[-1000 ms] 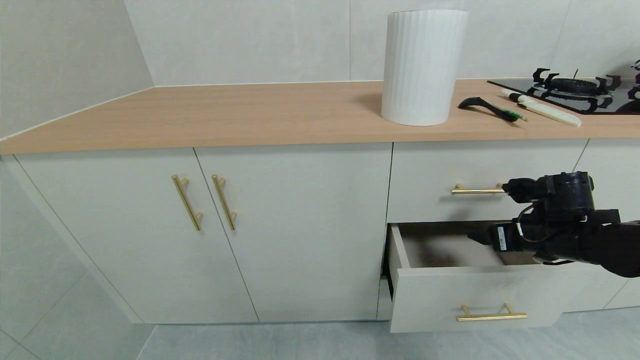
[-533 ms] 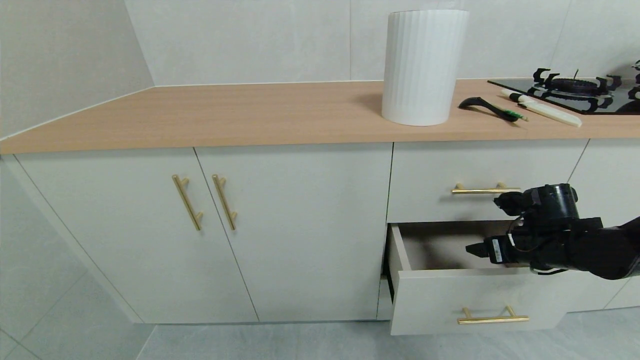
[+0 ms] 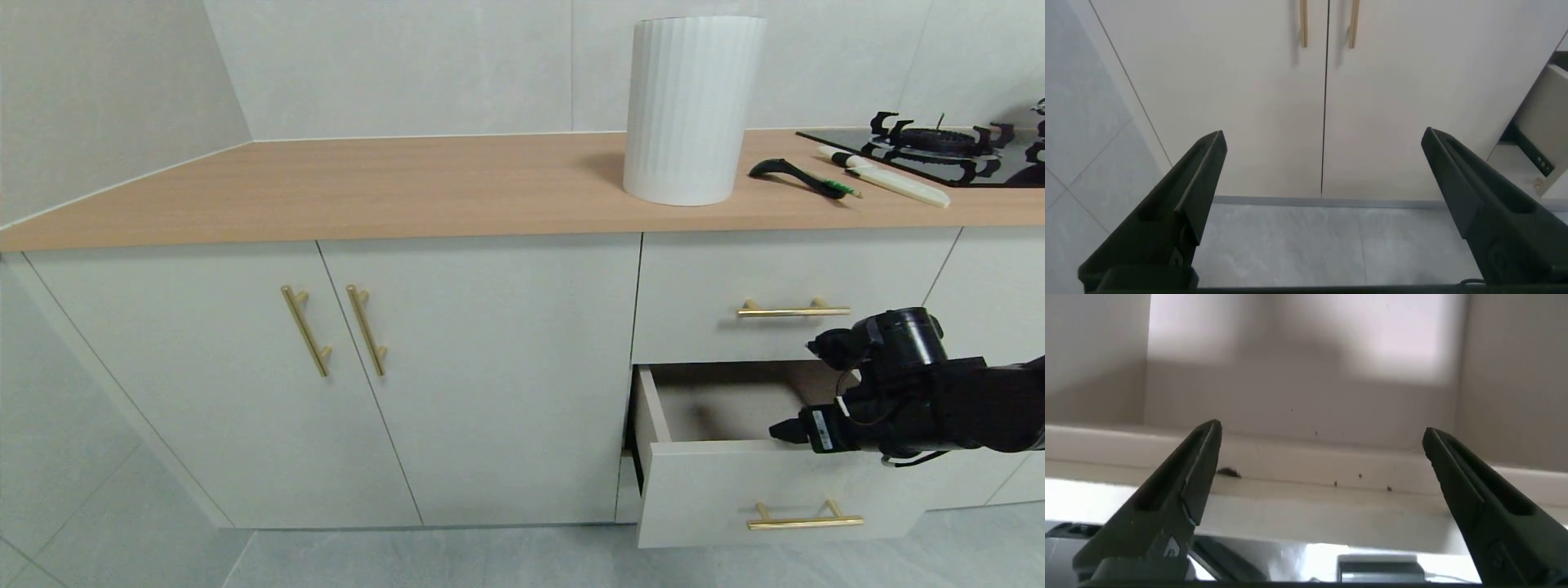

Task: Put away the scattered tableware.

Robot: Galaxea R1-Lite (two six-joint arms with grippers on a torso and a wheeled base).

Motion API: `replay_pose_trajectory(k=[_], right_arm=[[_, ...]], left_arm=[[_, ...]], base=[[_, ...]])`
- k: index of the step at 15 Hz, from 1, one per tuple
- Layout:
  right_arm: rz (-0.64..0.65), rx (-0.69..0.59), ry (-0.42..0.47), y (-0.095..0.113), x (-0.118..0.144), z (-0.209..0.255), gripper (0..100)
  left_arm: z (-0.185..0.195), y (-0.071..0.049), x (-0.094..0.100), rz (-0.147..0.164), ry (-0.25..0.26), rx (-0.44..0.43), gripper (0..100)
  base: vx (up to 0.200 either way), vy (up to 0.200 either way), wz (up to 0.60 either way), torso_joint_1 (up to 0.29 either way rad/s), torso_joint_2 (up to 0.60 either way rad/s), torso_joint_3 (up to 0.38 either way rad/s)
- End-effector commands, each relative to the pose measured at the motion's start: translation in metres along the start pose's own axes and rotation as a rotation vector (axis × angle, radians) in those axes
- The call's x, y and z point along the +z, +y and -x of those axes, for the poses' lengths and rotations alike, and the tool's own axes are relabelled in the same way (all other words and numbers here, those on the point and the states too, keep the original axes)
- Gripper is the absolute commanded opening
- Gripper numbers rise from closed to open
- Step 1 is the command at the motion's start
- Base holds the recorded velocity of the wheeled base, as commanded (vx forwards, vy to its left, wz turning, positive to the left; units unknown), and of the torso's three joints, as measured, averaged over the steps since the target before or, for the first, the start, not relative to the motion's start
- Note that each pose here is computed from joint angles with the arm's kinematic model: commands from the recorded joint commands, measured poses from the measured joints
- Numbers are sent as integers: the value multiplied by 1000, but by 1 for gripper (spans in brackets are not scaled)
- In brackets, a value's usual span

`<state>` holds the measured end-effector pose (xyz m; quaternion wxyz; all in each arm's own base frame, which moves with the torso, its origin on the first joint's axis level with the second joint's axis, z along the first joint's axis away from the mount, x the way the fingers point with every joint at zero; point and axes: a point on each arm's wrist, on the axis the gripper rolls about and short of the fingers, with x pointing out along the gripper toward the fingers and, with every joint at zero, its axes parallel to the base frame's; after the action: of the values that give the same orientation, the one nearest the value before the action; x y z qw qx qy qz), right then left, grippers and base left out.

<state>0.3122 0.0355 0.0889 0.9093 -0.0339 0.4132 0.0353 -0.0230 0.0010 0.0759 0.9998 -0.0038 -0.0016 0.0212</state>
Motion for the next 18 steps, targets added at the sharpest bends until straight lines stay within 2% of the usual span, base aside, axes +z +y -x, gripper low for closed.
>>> replay_pose_trajectory(k=[1, 4, 9, 14, 18], right_arm=[[2, 1, 7, 0, 0, 10, 100], [5, 1, 55, 0, -4, 15, 100], [12, 2, 188, -1, -14, 40, 100], [77, 14, 413, -3, -38, 62, 100], [117, 24, 514, -2, -46, 66, 100]], left_arm=[[0, 0, 0, 0, 1, 1, 100], [0, 0, 0, 0, 1, 1, 100], [0, 0, 0, 0, 1, 1, 100], [0, 0, 0, 0, 1, 1, 100], [0, 0, 0, 0, 1, 1, 100]], base=[[0, 0, 0, 0, 0, 0], [0, 0, 0, 0, 0, 0], [0, 0, 0, 0, 0, 0], [0, 0, 0, 0, 0, 0], [0, 0, 0, 0, 0, 0]])
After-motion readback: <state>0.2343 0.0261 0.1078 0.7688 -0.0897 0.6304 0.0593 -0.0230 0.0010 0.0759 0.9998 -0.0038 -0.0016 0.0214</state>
